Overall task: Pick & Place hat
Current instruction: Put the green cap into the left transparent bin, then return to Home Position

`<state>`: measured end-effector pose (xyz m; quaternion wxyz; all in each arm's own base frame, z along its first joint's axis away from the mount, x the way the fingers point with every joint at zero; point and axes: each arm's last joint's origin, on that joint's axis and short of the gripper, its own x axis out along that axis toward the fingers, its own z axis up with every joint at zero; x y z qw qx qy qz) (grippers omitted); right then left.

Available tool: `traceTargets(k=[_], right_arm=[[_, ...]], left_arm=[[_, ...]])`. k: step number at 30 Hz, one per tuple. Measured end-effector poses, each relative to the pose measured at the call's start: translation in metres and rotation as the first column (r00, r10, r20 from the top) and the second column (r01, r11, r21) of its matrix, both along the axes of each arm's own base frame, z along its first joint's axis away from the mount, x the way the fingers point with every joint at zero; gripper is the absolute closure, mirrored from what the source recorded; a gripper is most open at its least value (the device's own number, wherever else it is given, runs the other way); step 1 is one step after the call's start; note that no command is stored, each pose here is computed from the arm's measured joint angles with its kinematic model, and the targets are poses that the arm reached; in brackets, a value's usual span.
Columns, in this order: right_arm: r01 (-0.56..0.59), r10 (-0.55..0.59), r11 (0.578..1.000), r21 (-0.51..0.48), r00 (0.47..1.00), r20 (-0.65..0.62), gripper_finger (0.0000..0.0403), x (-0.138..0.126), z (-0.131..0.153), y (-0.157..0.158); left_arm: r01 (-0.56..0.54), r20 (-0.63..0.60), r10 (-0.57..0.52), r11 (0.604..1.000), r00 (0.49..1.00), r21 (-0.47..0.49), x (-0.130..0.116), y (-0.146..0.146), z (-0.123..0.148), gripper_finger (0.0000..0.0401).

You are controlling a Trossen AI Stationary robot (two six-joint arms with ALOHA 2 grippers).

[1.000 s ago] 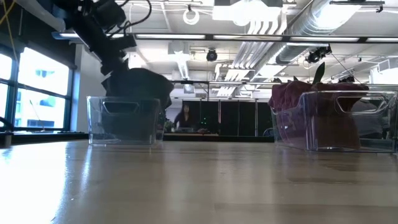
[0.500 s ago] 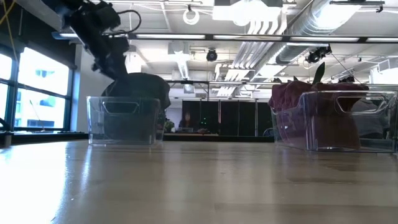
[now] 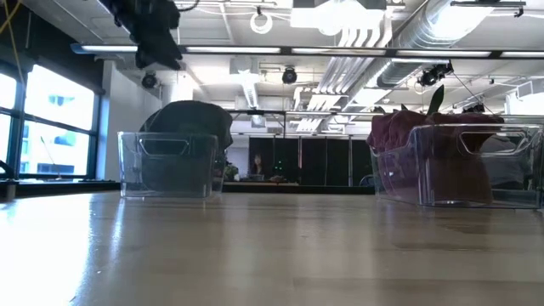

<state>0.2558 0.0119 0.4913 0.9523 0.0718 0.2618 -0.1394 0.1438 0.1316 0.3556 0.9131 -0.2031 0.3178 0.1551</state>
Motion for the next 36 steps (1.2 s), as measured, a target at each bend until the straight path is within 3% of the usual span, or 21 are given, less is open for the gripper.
traceTargets(k=[3, 6, 11, 13, 17, 23, 30, 36], right_arm=[[-0.003, 0.003, 1.000, -0.006, 1.000, -0.008, 0.0204, 0.002, -0.001, 0.000], [-0.010, 0.010, 1.000, -0.017, 1.000, -0.021, 0.0204, 0.006, -0.004, 0.000], [-0.023, 0.023, 1.000, 0.001, 0.999, -0.039, 0.0204, 0.005, -0.006, 0.001], [-0.022, 0.022, 1.000, 0.008, 0.999, -0.038, 0.0204, 0.005, -0.006, 0.002], [-0.031, 0.032, 0.999, 0.005, 0.999, -0.037, 0.0204, 0.005, -0.006, 0.006], [-0.056, 0.057, 0.998, 0.028, 0.998, -0.037, 0.0204, 0.003, -0.006, 0.017], [-0.082, 0.086, 0.995, 0.055, 0.992, -0.092, 0.0204, 0.000, -0.016, 0.032], [-0.122, 0.135, 0.987, 0.104, 0.982, -0.134, 0.0214, -0.019, -0.041, 0.037]], left_arm=[[0.010, -0.097, -0.010, 1.000, 0.995, -0.001, 0.012, -0.008, -0.026, 0.0328], [-0.056, -0.252, 0.075, 0.995, 0.965, 0.080, 0.020, -0.008, -0.054, 0.0384], [-0.186, -0.443, 0.282, 0.951, 0.851, 0.247, 0.018, 0.007, -0.080, 0.0379], [-0.240, -0.428, 0.333, 0.936, 0.840, 0.256, 0.017, 0.018, -0.085, 0.0377], [-0.294, -0.298, 0.352, 0.929, 0.887, 0.223, 0.018, 0.041, -0.085, 0.0390], [-0.341, -0.315, 0.391, 0.918, 0.865, 0.205, 0.010, 0.053, -0.081, 0.0399], [-0.290, -0.365, 0.313, 0.950, 0.877, 0.117, -0.007, 0.022, -0.044, 0.0398], [-0.130, -0.114, 0.129, 0.992, 0.985, -0.001, -0.008, -0.029, -0.011, 0.0400]])
